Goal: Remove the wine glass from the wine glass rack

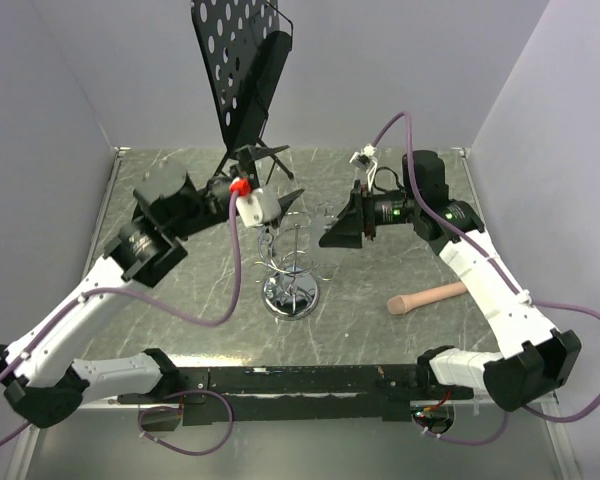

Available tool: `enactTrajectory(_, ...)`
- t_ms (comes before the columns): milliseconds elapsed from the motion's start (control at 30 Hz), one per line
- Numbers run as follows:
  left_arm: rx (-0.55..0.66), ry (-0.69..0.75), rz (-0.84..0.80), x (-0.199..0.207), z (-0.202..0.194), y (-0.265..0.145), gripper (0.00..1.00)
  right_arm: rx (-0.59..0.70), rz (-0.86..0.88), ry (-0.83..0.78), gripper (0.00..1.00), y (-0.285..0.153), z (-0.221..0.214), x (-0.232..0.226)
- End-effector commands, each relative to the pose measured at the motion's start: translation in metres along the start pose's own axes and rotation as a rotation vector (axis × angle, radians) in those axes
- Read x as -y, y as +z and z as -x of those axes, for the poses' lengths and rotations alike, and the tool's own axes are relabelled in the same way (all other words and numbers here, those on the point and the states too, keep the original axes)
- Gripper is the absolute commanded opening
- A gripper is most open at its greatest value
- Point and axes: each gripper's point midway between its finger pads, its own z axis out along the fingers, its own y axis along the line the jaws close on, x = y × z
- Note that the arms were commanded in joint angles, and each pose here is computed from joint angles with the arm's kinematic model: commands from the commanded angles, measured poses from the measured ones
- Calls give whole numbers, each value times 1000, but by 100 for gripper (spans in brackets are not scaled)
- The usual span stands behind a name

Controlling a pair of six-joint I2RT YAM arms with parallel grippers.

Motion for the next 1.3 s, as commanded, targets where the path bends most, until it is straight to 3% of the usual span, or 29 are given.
enactTrajectory(0, 22, -203, -258, 44, 3, 3, 74, 41, 37, -225, 0, -9, 14, -33)
enactTrajectory(433, 52, -210, -364, 65, -2, 19, 66, 55, 44, -241, 0, -7, 22, -38)
enactTrajectory(833, 70, -211, -304, 63, -10, 40, 61, 35, 30, -271, 0, 0, 24, -37)
enactTrajectory(1267, 59, -223, -353, 80, -26, 51, 52, 26, 73, -302, 0, 6, 26, -48)
